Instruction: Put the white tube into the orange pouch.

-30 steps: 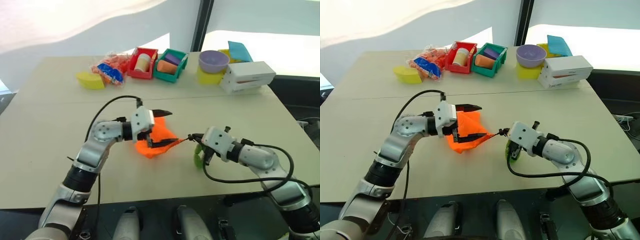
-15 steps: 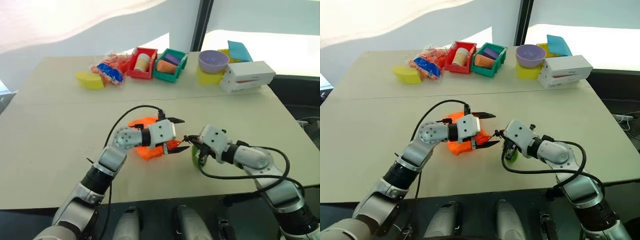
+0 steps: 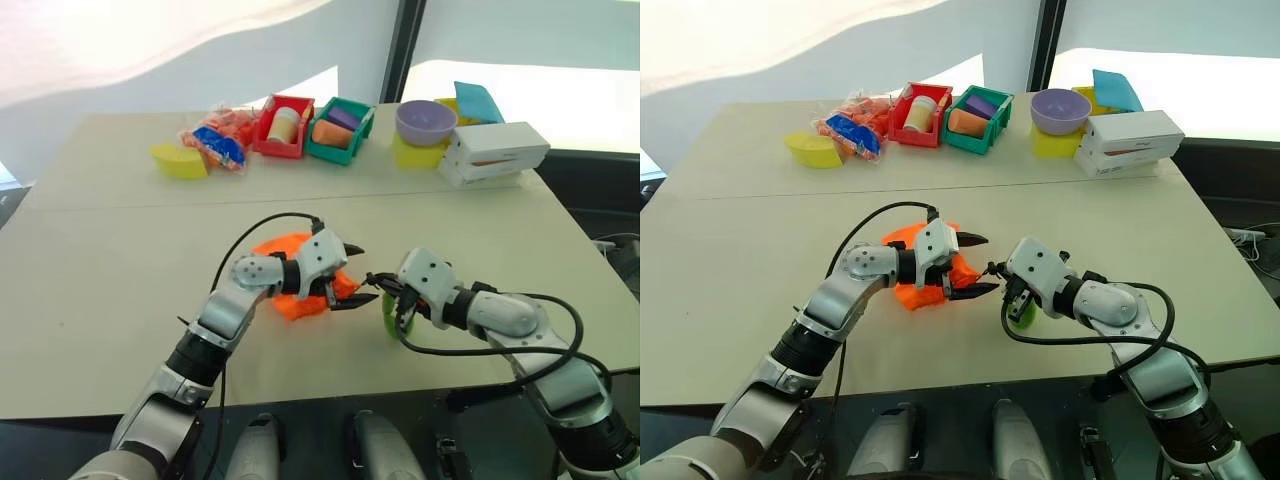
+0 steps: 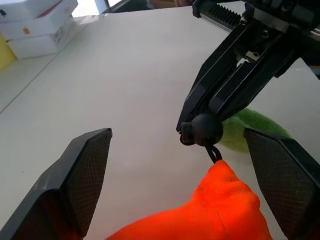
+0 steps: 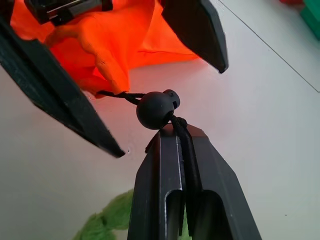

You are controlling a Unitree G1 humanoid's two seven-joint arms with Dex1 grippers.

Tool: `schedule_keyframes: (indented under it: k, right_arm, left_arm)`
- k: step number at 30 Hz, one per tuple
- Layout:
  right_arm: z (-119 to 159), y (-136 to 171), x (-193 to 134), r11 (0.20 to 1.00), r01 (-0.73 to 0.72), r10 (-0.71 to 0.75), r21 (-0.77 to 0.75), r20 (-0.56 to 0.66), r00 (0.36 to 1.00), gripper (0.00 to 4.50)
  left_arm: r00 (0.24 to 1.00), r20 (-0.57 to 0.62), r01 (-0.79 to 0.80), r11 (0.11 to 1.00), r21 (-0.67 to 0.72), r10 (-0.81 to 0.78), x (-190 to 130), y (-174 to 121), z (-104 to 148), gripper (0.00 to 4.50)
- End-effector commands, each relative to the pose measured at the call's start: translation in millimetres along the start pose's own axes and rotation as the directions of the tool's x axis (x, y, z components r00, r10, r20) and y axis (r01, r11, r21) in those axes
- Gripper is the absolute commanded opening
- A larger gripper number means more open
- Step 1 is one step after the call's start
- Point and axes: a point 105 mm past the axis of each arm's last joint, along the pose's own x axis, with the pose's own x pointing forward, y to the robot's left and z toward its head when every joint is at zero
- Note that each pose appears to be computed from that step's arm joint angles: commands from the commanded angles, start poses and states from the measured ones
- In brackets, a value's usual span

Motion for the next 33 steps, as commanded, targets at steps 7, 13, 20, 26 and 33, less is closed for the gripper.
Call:
schedule_keyframes:
  k: [7,13,20,26,33]
  right_arm:
    - [13,-3,-3,0.999,0.023,-0.021,-0.044,0.037,0.999,0.00]
    - [12,-3,-2,0.999,0.018,-0.017,-0.048,0.034,0.999,0.00]
    - [12,-1,-1,0.999,0.014,-0.012,-0.047,0.033,0.999,0.00]
    - [11,1,-1,0.999,0.012,-0.010,-0.045,0.031,0.999,0.00]
    - [9,2,-3,0.999,-0.001,0.001,-0.041,0.017,1.000,0.00]
  left_arm:
    - [0.999,0.048,-0.017,0.999,0.028,0.016,0,6,15,3.97]
    - [0.999,0.052,-0.017,0.999,0.032,0.016,0,4,15,1.42]
    - [0.999,0.031,-0.032,0.999,0.039,0.031,0,5,11,0.05]
    - [0.998,0.059,-0.022,1.000,0.022,0.020,-1,6,15,0.30]
    - [0.998,0.063,0.002,0.996,0.087,-0.007,-10,11,19,3.47]
